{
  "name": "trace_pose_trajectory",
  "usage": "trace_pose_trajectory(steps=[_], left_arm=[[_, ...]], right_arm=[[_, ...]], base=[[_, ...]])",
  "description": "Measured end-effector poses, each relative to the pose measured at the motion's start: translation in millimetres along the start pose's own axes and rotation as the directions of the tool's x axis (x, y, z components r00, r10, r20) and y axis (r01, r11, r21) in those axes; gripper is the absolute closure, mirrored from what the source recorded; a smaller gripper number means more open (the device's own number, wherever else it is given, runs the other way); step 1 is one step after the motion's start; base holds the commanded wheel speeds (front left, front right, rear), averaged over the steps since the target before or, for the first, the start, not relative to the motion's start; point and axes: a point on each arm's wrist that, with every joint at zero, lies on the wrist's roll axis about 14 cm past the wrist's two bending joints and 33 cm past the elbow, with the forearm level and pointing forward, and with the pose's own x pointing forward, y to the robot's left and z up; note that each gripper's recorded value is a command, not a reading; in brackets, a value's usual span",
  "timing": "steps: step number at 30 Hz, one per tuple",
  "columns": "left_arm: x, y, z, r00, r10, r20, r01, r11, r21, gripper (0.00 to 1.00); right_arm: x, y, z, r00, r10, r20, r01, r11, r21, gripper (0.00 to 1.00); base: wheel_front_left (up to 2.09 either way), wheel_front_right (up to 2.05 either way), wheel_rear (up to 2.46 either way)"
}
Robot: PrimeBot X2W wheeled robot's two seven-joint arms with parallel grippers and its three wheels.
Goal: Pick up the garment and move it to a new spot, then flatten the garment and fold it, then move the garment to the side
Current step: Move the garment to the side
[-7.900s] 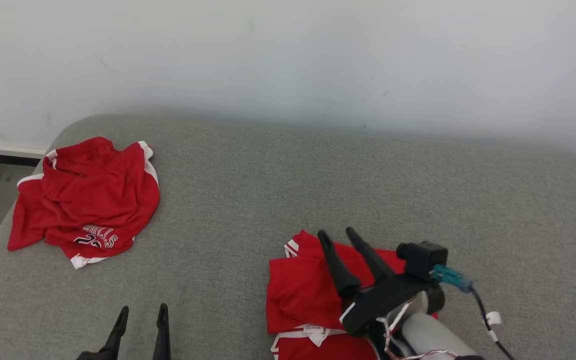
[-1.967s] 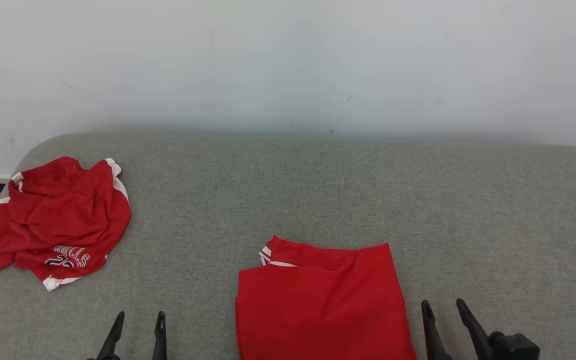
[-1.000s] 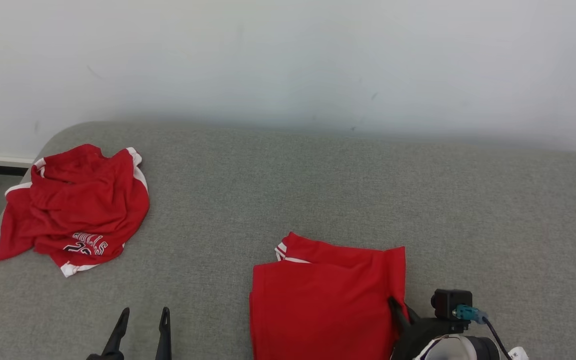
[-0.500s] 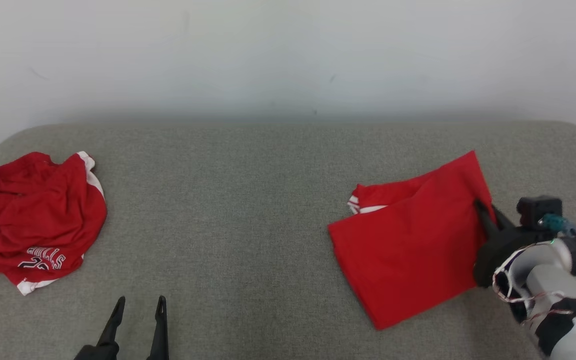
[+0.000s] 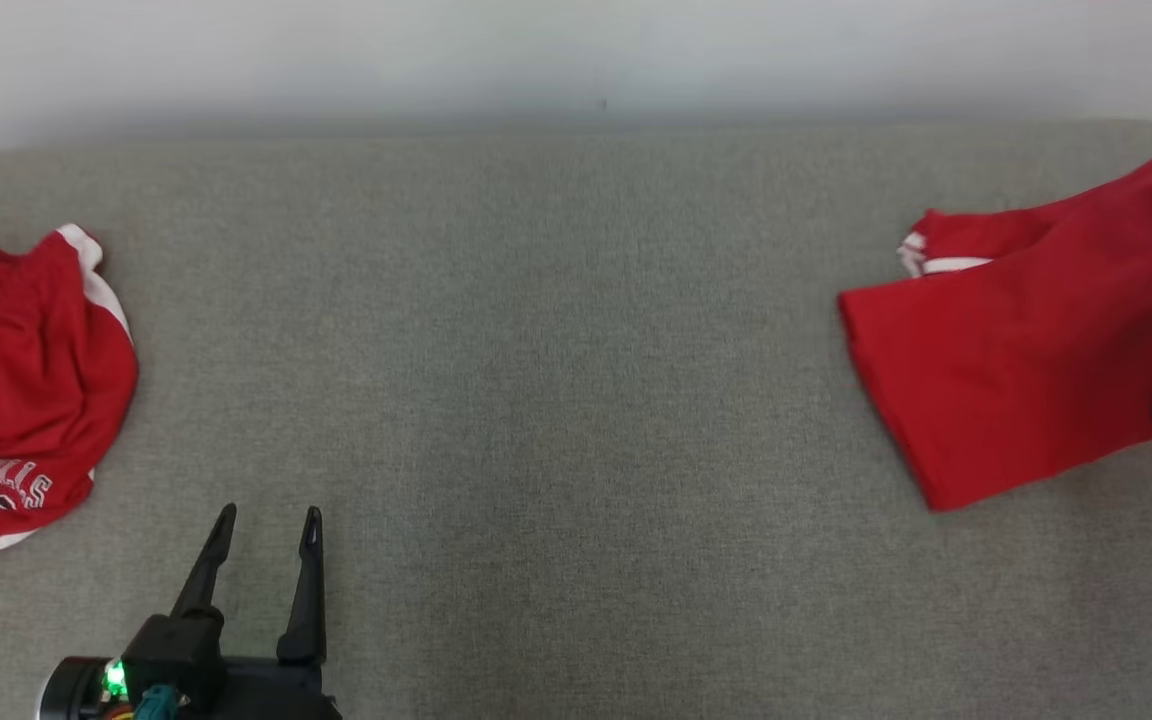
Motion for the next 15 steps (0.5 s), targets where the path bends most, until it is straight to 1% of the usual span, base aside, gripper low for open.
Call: trace_pose_trajectory(steps=[8,14,15], left_arm=[[16,0,-12,0.999,-0.024,-0.028,0.025,1.0,0.016,0.0],[18,4,-20,0.999,-0.021,-0.048,0.022,1.0,0.019,0.0],[18,4,-21,0.999,-0.021,-0.05,0.022,1.0,0.019,0.0]], right_arm=[[15,-43,-11,0.994,-0.091,-0.067,0.087,0.995,-0.056,1.0],[23,-54,-15,0.989,-0.118,-0.093,0.111,0.991,-0.077,1.0],[22,-57,-17,0.987,-0.124,-0.099,0.116,0.99,-0.082,0.68]], base=[[0.0,0.0,0.0],[0.0,0.0,0.0],[0.0,0.0,0.0]])
